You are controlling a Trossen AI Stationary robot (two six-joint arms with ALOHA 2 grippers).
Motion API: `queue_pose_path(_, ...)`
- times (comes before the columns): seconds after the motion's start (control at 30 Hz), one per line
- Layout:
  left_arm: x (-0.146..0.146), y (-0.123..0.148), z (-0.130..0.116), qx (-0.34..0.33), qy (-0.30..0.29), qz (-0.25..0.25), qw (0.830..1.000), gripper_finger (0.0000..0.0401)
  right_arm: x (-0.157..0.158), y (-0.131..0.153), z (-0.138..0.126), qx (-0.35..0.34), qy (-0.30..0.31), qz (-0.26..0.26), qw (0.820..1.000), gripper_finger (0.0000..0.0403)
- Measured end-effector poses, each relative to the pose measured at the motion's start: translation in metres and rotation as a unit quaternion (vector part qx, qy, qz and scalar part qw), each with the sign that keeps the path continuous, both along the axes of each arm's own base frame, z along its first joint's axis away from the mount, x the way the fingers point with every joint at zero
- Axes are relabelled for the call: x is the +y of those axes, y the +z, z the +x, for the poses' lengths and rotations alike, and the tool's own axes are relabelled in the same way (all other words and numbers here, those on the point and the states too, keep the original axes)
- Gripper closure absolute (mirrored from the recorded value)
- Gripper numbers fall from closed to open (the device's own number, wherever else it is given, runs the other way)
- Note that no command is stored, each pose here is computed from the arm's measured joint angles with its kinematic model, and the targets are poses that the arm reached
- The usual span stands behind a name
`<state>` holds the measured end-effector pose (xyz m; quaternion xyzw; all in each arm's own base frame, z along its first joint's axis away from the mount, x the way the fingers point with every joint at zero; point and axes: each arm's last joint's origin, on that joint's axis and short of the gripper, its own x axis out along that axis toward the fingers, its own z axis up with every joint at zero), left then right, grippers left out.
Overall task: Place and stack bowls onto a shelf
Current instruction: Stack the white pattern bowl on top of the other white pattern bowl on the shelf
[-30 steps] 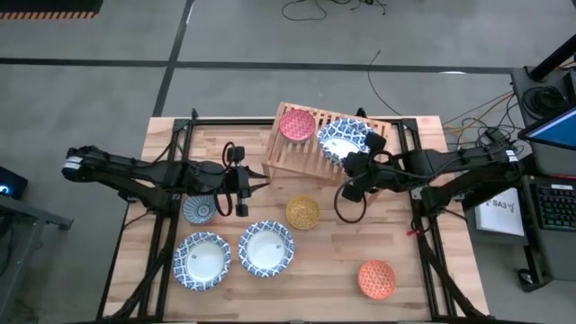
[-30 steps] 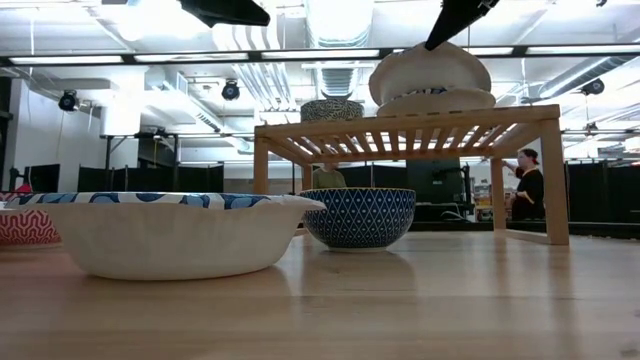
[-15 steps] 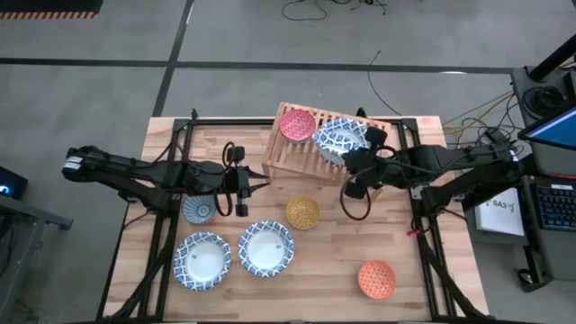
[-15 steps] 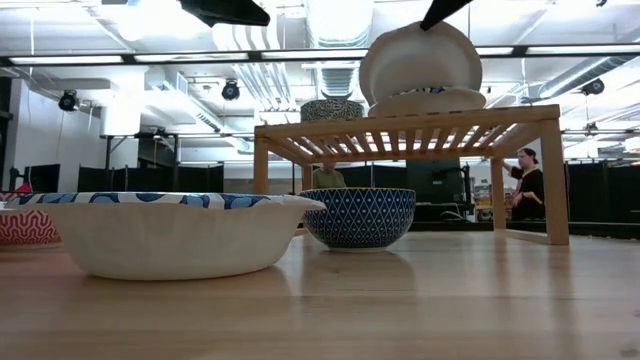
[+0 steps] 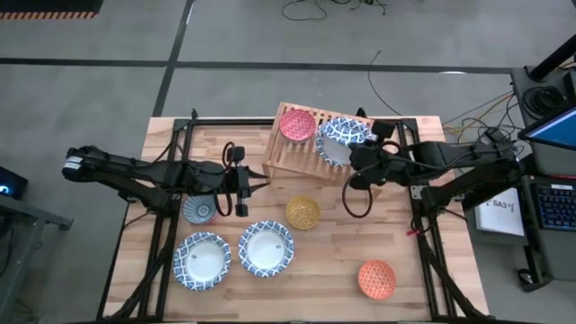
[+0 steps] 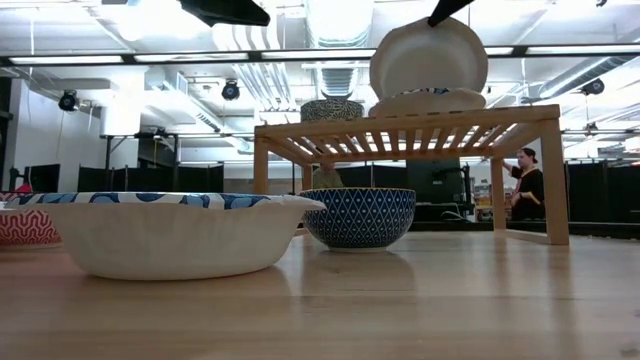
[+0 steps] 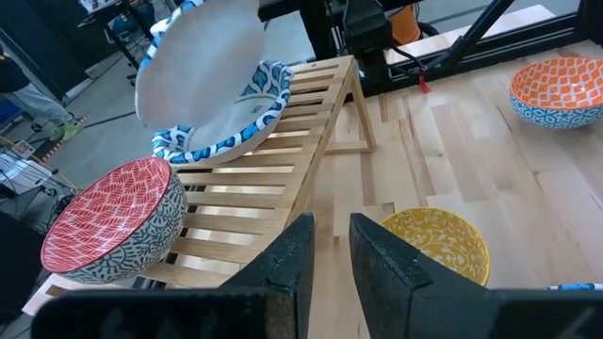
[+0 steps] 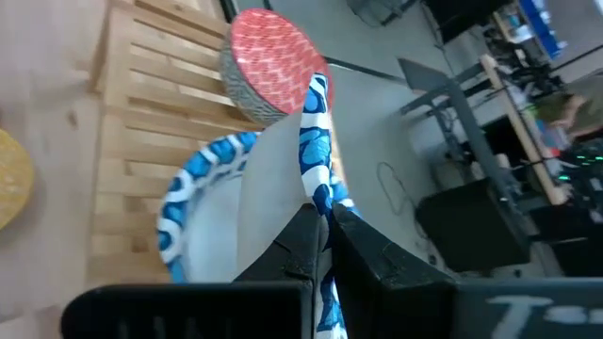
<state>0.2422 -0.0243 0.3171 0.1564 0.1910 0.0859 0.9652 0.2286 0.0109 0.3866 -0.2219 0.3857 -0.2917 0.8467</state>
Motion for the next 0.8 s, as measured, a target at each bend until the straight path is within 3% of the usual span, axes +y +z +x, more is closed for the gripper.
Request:
queue_pose_path(0.27,0.0,0.0,0.0,0.0,0.0,0.0,1.0,0.0347,-0.002,0.002,0.001,0.017,-0.013,-0.048,0.999,0.039)
queue_pose_path(0.67,0.0,0.0,0.0,0.0,0.0,0.0,1.0,0.0347,0.0,-0.031,0.016,0.056,-0.027,-0.038,0.997,0.039)
queue_pose_path(0.8,0.0,0.0,0.0,0.0,0.0,0.0,1.0,0.0347,0.001,-0.035,0.02,0.06,-0.025,-0.029,0.997,0.0371)
